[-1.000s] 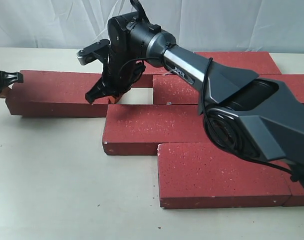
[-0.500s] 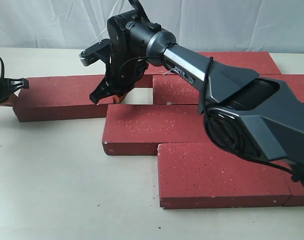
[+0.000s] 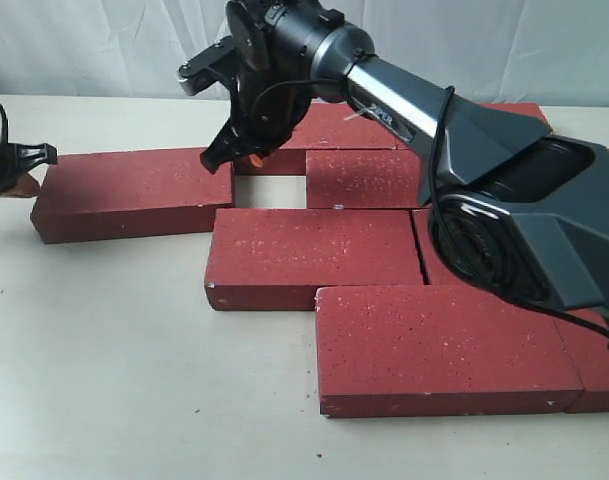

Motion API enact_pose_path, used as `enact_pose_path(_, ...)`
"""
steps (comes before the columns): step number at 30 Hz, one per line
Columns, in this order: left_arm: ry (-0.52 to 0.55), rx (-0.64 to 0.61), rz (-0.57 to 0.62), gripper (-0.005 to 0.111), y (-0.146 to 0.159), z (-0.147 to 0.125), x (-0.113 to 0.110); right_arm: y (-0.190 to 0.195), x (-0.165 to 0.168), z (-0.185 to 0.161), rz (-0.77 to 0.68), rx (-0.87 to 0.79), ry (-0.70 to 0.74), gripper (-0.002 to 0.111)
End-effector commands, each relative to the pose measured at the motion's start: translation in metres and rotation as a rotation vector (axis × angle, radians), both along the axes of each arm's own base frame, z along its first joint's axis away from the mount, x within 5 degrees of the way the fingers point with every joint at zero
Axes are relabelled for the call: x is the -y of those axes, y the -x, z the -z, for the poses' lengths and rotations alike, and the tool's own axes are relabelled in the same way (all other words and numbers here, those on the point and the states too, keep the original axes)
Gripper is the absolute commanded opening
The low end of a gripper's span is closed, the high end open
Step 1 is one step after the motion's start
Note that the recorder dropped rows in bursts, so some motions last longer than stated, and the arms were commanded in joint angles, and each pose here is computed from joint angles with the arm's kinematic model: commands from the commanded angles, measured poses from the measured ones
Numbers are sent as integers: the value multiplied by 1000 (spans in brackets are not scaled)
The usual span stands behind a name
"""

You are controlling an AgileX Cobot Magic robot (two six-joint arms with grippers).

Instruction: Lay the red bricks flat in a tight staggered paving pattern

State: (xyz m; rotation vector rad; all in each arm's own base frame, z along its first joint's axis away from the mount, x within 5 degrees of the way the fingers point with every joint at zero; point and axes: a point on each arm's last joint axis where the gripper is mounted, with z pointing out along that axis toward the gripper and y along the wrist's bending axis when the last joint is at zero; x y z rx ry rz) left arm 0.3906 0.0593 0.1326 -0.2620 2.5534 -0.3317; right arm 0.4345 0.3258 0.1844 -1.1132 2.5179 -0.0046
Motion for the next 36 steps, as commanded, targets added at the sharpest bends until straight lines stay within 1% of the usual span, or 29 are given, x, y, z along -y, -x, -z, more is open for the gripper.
enact_pose_path(1,-33,79,-32,0,-13,-12,-5,-13,13,-3,68,-27,-100,-1)
enact_pose_path(4,-46,98,-29,0,-17,-16,-6,-15,4,-4,72,-26,-234,-1)
enact_pose_path(7,-49,107,-33,0,-18,-18,-7,-21,-7,-3,77,23,-356,-1)
enact_pose_path(8,-45,107,-32,0,-19,-19,-7,-20,-18,-2,48,47,-440,-1)
enact_pose_path(9,-37,104,-32,0,-18,-19,-6,-22,-22,-2,39,68,-473,-1)
enact_pose_path(10,-4,107,-41,0,-20,-21,-4,-24,-26,4,39,101,-491,-1)
enact_pose_path(11,3,116,-40,0,-21,-23,-4,-25,-27,6,50,108,-490,-1)
enact_pose_path(12,2,146,26,0,-28,-32,2,-24,-25,11,53,92,-456,-1)
enact_pose_path(13,10,155,64,0,-31,-37,8,-23,-22,13,47,76,-416,-1)
enact_pose_path(16,42,186,148,0,-46,-52,28,-16,-15,10,34,13,-322,-1)
enact_pose_path(17,68,174,197,0,-60,-54,46,-11,-12,9,31,-29,-286,-1)
enact_pose_path(18,76,153,241,0,-73,-48,64,-10,-9,6,31,-30,-254,-1)
enact_pose_path(19,69,144,269,0,-79,-43,73,-10,-7,2,37,-26,-242,-1)
enact_pose_path(20,71,140,307,0,-89,-36,91,-10,-3,-15,43,17,-227,-1)
enact_pose_path(21,79,134,318,0,-93,-31,99,-10,-1,-23,44,40,-222,-1)
enact_pose_path(22,83,130,345,0,-98,-24,110,-10,6,-41,67,89,-190,-1)
enact_pose_path(24,93,122,386,0,-104,-16,127,-10,17,-56,86,103,-174,-1)
enact_pose_path(26,96,121,407,0,-106,-13,136,-9,21,-58,95,75,-196,-1)
enact_pose_path(30,102,123,421,0,-110,-10,145,0,21,-48,84,59,-196,-1)
enact_pose_path(34,110,130,422,0,-110,-9,150,23,36,-51,79,127,-233,-1)
enact_pose_path(35,111,130,425,0,-110,-10,151,31,42,-51,77,133,-231,-1)
enact_pose_path(36,109,132,430,0,-110,-9,155,48,55,-45,68,127,-199,-1)
